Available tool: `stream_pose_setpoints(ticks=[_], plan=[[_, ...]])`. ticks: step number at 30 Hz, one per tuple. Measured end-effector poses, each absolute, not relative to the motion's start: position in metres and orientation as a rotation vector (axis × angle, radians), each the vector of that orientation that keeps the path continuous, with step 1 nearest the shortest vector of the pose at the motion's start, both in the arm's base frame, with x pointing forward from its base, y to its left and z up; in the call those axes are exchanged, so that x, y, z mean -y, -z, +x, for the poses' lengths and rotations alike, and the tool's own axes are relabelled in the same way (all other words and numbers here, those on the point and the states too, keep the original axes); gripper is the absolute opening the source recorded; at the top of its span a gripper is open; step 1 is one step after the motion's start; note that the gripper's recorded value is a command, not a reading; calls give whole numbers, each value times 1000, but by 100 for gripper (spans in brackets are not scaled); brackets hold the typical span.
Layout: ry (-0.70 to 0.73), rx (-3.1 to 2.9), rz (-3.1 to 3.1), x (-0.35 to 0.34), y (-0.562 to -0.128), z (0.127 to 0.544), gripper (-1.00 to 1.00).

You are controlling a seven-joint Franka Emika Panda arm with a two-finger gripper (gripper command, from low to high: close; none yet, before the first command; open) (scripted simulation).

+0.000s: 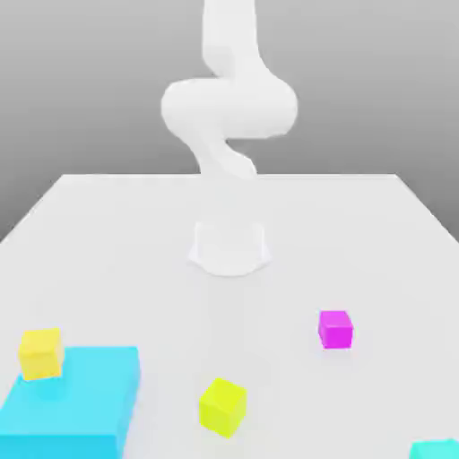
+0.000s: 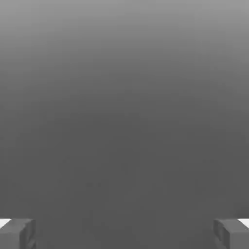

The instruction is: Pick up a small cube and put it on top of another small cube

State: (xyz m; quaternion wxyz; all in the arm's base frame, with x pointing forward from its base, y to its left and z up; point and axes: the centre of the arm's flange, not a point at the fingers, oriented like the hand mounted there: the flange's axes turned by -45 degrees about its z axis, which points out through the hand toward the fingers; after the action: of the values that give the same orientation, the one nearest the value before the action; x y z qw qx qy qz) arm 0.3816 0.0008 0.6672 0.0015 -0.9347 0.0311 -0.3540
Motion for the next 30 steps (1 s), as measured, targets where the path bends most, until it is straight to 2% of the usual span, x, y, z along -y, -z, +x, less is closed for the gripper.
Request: stream_pose_setpoints(ticks=[6,12,17,23,29,30], plan=[[836,-285,-3018,2,-549,445,0],[560,-466,-3062,8,-425,473,0],[326,-615,-3069,11,-322,469,0],[44,-785,-3042,10,-209,437,0],[1,-811,-3034,9,-136,431,0],[0,-811,-3035,9,-130,431,-100]])
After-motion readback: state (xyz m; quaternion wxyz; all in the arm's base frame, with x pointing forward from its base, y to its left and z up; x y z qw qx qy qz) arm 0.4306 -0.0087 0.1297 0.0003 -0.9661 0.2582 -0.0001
